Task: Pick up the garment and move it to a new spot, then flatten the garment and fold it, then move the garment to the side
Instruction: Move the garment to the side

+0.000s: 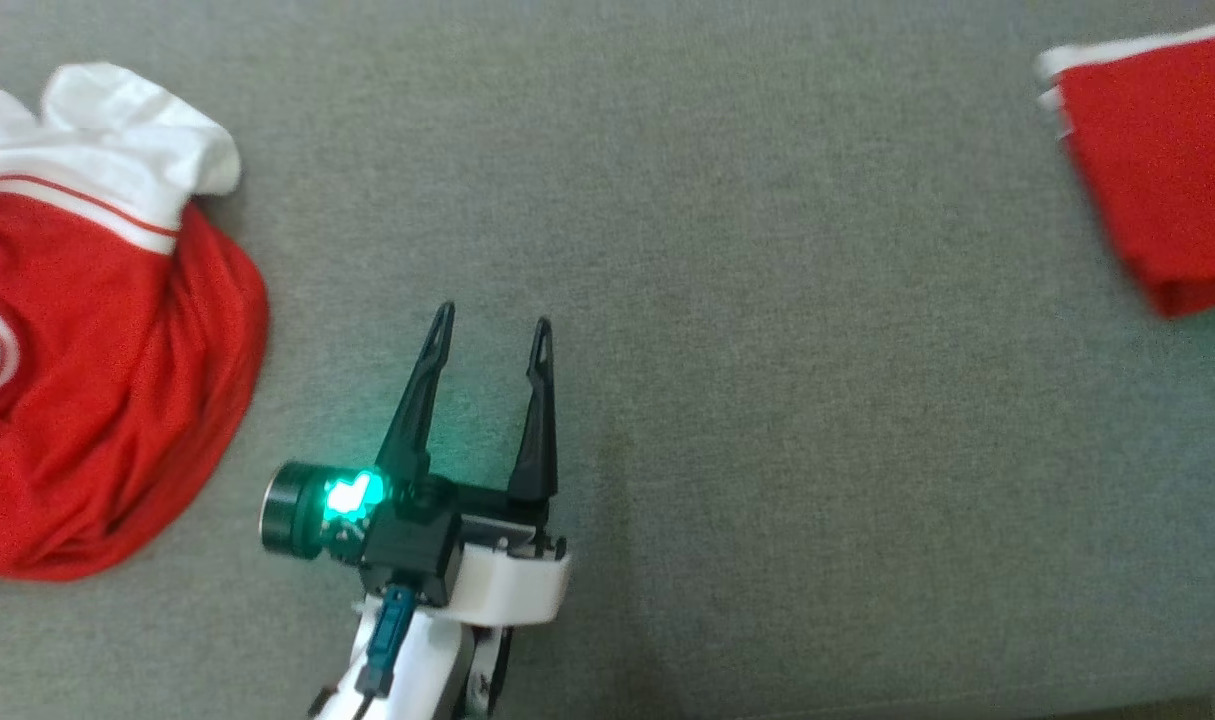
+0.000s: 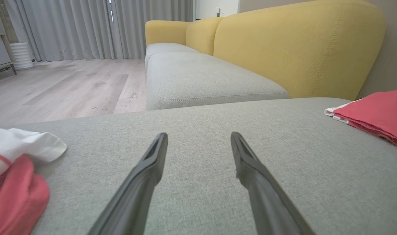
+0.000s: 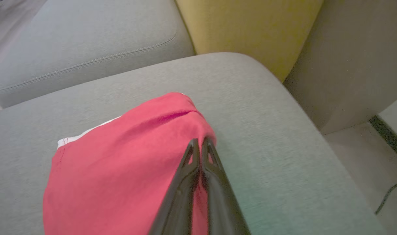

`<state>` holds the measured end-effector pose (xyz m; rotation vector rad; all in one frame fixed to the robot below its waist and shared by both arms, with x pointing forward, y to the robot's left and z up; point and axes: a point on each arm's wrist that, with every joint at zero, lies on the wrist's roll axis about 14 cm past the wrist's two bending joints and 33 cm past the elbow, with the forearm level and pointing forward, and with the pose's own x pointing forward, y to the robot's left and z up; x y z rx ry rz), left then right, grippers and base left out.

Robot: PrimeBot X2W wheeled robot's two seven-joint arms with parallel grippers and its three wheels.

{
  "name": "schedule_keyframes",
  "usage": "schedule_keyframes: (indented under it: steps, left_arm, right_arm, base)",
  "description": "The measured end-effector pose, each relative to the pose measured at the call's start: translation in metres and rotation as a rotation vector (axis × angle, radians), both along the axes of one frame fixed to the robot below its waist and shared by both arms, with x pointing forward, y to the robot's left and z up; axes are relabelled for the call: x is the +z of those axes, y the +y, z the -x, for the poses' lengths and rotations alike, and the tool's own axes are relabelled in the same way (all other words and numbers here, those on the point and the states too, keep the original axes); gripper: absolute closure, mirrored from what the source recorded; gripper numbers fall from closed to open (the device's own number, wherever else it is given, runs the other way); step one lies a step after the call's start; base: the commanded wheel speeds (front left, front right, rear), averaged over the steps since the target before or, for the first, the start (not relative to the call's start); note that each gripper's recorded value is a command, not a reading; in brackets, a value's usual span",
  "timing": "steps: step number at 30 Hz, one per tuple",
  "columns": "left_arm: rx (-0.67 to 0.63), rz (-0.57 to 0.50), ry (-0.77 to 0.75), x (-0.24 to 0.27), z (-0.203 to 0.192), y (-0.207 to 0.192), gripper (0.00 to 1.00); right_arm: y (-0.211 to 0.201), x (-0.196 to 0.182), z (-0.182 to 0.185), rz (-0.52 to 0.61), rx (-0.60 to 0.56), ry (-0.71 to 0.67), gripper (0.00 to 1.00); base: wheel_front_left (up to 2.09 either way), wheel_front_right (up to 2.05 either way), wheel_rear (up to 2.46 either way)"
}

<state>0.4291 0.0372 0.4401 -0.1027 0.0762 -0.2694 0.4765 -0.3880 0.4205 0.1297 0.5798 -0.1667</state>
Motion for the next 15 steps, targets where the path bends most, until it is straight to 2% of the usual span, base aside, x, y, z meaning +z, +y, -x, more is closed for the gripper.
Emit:
schedule_keyframes:
  steps: [5,6,11,15]
  left_arm:
    - [-0.013,0.003,0.008,-0.009,-0.011,-0.005,0.00]
    - [-0.013,0.003,0.008,-0.009,-0.011,-0.005,0.00]
    - [-0.002,-0.007,-0.014,0.000,-0.011,-0.001,0.00]
    - [0.025,-0.008,-0.046,0.016,-0.007,0.006,0.00]
  right_arm:
    - [-0.031,0.005,-0.002,0.114,-0.026,0.009,0.98]
    - [-0.031,0.005,-0.002,0.114,-0.026,0.009,0.00]
    - [-0.023,0.018,-0.011,0.175,0.017,-0.061,0.00]
    - [0.019,0.019,-0.015,0.131,0.100,-0.118,0.00]
  base:
    - [0.00,0.00,0.00]
    - [0.00,0.00,0.00]
    - [0.00,0.00,0.00]
    - [0.00,0.00,0.00]
